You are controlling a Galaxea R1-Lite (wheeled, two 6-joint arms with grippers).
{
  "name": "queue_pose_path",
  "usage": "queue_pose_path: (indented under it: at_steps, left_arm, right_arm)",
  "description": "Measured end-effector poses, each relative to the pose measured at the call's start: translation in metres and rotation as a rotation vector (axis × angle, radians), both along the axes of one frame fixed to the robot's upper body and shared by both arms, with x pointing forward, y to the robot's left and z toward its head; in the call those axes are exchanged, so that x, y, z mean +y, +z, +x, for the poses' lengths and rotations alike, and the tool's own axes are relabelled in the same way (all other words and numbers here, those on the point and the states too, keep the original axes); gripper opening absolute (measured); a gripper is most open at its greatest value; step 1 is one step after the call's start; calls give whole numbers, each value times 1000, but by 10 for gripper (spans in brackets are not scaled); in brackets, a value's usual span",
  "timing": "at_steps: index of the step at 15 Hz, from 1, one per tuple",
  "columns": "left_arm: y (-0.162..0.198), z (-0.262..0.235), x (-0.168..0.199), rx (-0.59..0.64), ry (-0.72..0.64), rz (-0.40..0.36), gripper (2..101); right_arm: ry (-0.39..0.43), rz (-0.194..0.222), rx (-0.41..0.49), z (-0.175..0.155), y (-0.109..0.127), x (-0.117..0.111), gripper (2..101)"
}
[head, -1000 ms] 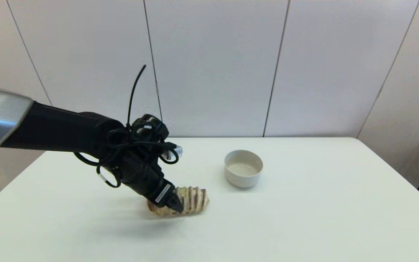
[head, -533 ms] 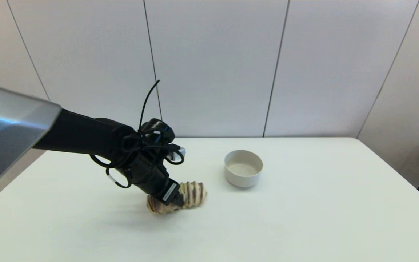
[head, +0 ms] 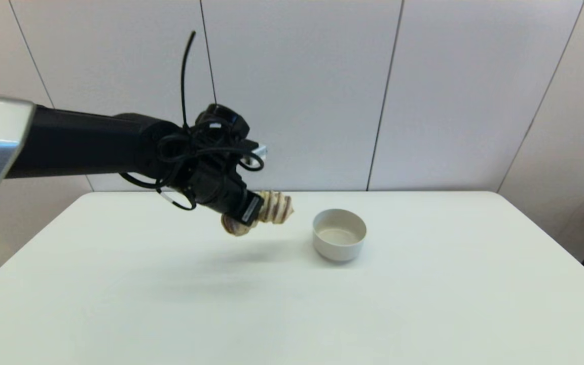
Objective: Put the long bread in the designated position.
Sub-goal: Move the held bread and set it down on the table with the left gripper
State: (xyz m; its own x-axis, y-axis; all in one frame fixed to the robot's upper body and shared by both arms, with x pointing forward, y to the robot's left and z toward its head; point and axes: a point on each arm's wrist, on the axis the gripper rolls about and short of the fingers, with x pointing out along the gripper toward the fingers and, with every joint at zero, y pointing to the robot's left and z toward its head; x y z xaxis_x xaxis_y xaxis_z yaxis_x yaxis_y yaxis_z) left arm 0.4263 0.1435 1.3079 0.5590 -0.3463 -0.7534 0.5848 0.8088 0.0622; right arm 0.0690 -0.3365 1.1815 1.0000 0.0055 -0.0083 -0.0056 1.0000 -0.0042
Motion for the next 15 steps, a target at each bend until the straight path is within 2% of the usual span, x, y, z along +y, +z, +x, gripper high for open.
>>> queue_pose_path:
  at_steps: [4, 6, 9, 13, 15]
  left_arm:
    - [69, 14, -13, -261, -18, -146, 150]
    - [79, 24, -30, -392, -56, -216, 150]
    - [65, 36, -68, -488, -99, -321, 150]
    - [20, 47, -118, -472, -99, -473, 150]
    - [0, 51, -136, -491, -111, -508, 150]
  right_arm:
    - [1, 0, 0, 0, 0, 0, 980]
    - [0, 0, 0, 0, 0, 0, 980]
    - [0, 0, 0, 0, 0, 0, 980]
    - [0, 0, -1, 0, 0, 0, 980]
    - [0, 0, 0, 0, 0, 0, 980]
